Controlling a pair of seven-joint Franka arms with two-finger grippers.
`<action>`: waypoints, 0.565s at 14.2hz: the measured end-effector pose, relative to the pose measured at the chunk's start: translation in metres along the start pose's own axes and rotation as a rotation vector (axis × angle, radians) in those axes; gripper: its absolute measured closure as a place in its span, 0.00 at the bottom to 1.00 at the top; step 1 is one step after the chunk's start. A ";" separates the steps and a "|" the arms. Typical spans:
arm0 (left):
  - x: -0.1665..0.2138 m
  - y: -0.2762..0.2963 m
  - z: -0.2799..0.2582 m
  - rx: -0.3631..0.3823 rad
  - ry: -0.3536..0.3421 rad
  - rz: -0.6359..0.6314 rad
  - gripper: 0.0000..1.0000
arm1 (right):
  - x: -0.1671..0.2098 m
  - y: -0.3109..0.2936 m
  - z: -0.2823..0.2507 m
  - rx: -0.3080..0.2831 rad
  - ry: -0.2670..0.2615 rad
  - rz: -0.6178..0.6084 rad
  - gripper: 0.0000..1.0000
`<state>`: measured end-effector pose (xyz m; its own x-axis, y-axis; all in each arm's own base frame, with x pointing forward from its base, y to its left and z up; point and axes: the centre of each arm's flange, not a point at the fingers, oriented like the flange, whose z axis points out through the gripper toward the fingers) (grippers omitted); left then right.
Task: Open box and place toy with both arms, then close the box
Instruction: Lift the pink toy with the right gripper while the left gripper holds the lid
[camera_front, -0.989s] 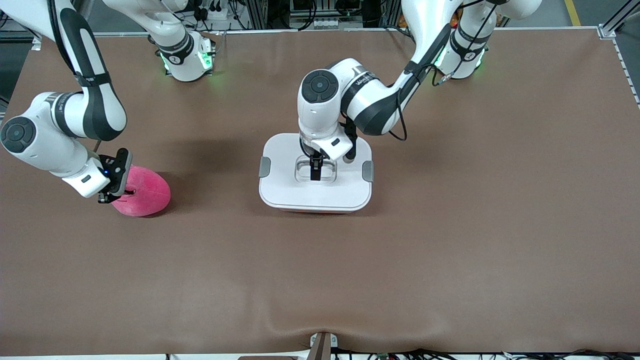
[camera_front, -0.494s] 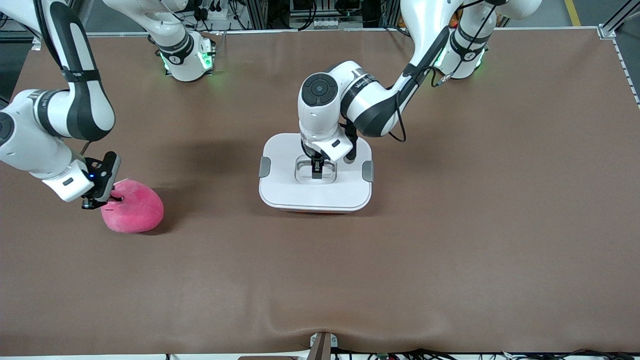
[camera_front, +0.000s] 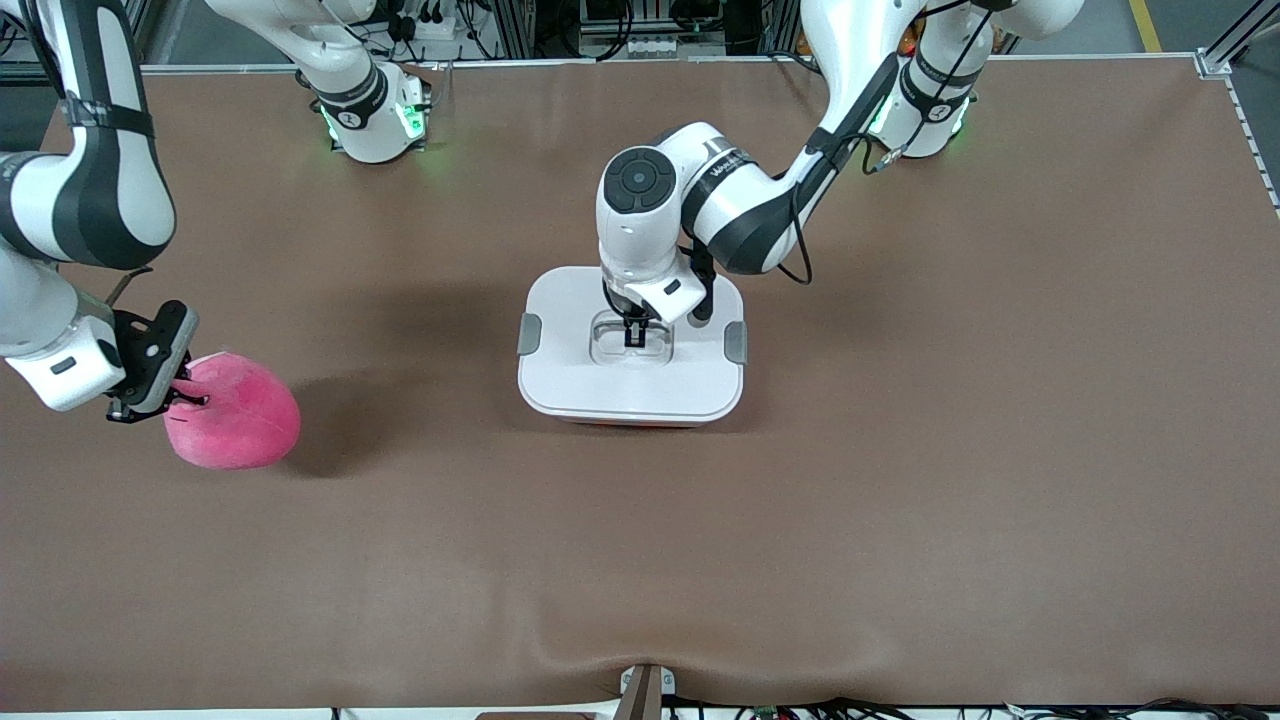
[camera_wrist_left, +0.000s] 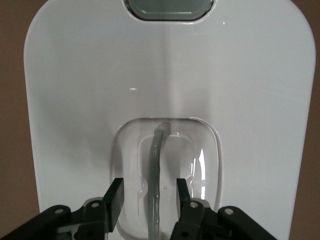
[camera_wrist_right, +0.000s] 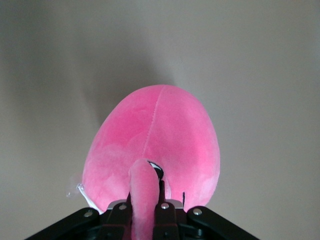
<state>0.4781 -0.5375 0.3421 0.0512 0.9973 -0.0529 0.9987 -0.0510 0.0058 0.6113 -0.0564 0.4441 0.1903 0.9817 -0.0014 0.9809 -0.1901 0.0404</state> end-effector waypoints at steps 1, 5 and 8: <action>0.000 0.000 -0.001 -0.001 -0.001 0.000 0.51 | 0.003 0.001 -0.008 0.003 0.000 0.011 0.86; 0.000 0.000 -0.002 -0.003 -0.002 -0.001 0.57 | 0.021 0.002 -0.022 0.001 0.002 0.008 0.86; 0.000 0.000 -0.002 -0.003 -0.003 -0.003 0.66 | 0.025 0.003 -0.030 0.005 0.002 0.066 0.86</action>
<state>0.4785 -0.5377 0.3442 0.0477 0.9973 -0.0557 0.9988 -0.0473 0.0086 0.6179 -0.0322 0.4745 0.2545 0.9671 0.0029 0.9664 -0.2545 0.0357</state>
